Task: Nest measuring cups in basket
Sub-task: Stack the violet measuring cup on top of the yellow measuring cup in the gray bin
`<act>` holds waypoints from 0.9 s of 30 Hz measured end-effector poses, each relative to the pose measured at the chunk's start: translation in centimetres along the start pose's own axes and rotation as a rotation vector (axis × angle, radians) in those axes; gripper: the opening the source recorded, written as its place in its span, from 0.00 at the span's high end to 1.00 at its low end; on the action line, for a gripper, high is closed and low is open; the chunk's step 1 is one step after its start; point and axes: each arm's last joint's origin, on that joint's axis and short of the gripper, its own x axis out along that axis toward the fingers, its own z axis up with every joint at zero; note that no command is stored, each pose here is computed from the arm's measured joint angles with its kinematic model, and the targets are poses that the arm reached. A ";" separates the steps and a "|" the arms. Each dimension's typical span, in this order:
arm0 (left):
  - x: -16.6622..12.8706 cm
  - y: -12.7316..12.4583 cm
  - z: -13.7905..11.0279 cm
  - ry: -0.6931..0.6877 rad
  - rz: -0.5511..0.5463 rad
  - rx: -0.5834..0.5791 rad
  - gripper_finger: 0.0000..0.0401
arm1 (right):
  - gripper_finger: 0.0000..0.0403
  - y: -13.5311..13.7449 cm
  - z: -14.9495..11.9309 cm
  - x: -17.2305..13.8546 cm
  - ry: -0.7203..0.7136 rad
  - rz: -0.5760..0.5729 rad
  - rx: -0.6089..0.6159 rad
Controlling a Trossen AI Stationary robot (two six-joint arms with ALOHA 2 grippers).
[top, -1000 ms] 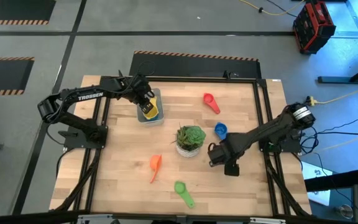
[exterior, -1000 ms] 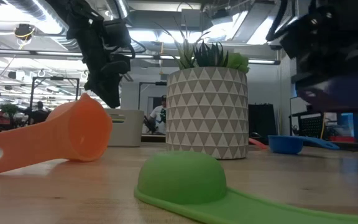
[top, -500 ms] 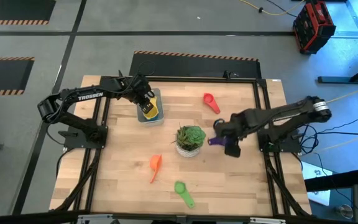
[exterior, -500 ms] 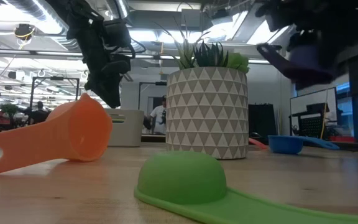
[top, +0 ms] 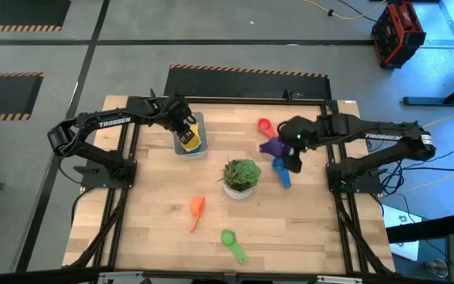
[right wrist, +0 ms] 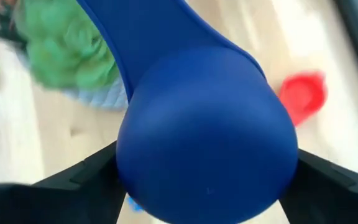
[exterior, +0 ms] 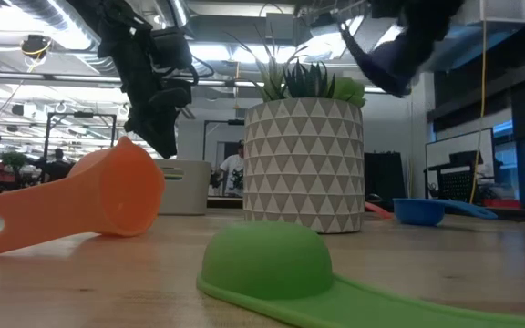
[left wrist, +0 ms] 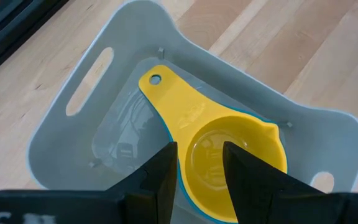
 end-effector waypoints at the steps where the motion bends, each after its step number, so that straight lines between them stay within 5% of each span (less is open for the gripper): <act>1: 0.0 0.0 0.0 0.000 -0.001 0.000 0.70 | 0.17 -0.3 0.3 0.0 -0.022 -0.006 -0.016; 13: -3.6 -0.2 0.0 -0.135 -0.021 0.009 0.70 | 0.17 -3.9 3.8 -0.1 -0.369 0.023 -0.127; 18: -6.0 -0.2 -0.2 -0.235 -0.037 0.014 0.70 | 0.17 -5.0 5.0 0.6 -0.535 0.142 -0.167; 27: -9.3 -0.9 -0.5 -0.409 -0.094 0.088 0.70 | 0.17 -6.6 6.8 4.4 -0.622 0.355 -0.211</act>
